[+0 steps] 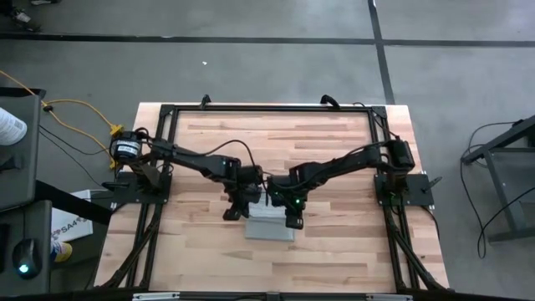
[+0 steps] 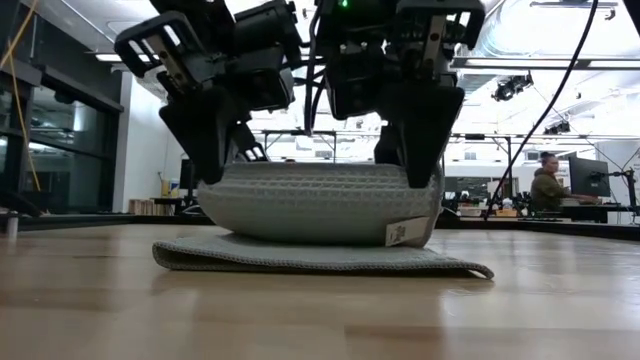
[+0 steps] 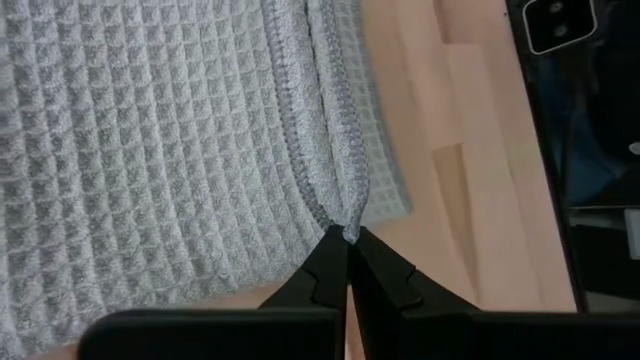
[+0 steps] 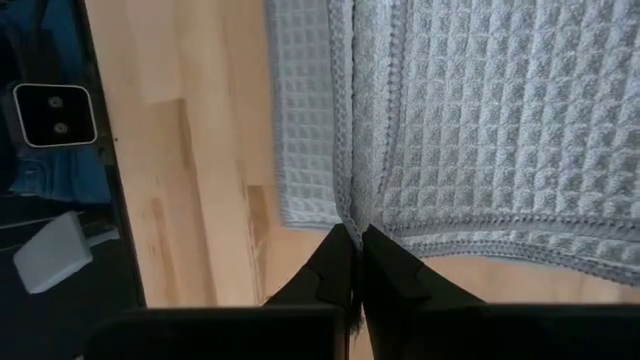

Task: Fold microfiber towels
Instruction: Fold the gray towel

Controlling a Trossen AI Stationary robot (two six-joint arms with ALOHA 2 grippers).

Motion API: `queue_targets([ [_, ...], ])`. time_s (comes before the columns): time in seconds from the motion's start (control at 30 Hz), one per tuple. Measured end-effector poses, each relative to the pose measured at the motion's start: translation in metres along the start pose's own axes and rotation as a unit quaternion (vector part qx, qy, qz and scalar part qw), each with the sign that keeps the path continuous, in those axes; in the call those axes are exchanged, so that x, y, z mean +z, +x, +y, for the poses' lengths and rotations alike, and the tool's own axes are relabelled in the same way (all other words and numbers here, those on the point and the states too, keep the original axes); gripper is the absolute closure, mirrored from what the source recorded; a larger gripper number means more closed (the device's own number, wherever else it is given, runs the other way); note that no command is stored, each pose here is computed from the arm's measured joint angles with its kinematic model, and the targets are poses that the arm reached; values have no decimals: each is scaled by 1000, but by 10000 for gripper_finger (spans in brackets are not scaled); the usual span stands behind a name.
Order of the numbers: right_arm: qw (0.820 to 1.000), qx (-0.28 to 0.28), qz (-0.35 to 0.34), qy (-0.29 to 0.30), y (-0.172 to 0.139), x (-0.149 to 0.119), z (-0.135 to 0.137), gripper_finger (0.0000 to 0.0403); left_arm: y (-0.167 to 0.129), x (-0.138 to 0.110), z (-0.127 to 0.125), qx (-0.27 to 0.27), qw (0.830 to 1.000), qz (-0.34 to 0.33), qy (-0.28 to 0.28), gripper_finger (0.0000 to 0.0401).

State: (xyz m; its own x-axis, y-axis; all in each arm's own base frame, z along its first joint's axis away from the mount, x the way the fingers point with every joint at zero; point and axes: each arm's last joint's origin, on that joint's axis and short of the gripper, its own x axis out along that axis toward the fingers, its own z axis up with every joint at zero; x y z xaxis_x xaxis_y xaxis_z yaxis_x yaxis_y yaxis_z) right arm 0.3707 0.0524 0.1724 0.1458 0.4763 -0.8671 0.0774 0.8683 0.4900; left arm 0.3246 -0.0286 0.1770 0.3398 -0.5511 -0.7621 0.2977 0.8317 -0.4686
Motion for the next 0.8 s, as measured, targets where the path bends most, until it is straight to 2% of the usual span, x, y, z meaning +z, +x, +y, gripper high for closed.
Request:
queue_targets([
  [0.8,1000,10,4,7,13,-6,26,399,15,3,-24,-16,1000,-1,-1,401],
])
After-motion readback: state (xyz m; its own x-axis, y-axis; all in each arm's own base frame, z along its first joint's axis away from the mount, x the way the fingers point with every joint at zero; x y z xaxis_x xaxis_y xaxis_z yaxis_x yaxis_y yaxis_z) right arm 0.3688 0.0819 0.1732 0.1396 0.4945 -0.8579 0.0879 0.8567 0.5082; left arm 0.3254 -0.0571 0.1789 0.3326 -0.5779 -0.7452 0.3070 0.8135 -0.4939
